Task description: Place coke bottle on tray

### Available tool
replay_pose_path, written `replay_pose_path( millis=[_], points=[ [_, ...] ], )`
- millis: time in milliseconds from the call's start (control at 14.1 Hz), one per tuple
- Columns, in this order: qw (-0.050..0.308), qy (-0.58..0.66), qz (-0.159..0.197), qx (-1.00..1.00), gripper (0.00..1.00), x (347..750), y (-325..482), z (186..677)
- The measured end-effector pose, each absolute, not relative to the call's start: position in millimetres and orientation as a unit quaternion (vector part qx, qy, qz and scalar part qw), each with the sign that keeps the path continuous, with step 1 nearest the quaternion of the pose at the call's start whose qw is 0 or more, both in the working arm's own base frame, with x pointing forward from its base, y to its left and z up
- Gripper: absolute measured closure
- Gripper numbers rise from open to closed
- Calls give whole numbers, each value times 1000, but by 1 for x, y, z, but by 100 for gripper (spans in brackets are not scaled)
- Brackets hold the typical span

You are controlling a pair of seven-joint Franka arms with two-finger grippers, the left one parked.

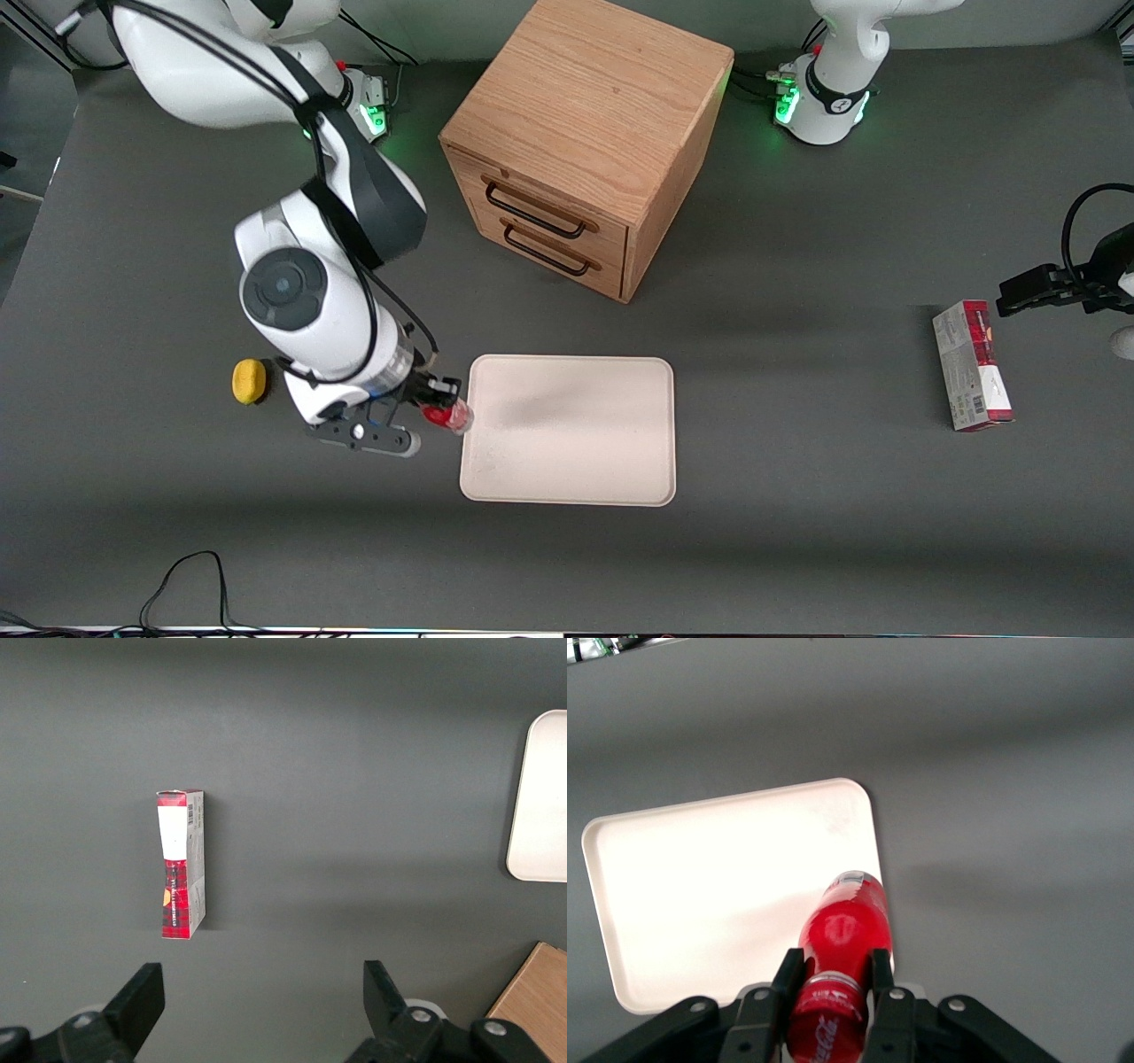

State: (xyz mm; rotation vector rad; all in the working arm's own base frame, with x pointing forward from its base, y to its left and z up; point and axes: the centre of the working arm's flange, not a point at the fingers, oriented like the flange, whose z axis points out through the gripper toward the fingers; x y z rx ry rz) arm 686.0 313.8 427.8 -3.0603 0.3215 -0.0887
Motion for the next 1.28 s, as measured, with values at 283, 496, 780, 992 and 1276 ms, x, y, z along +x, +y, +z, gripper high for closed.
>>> replay_pose_path(
  millis=[283, 496, 780, 992, 1276],
  points=[
    [29, 95, -34, -994, 65, 701, 325, 354],
    [27, 90, -39, -995, 65, 705, 332, 317],
    [30, 93, -48, -994, 65, 710, 329, 313],
    [10, 81, -64, -995, 50, 712, 327, 312],
    [8, 76, -74, -994, 9, 713, 329, 309]
  ],
)
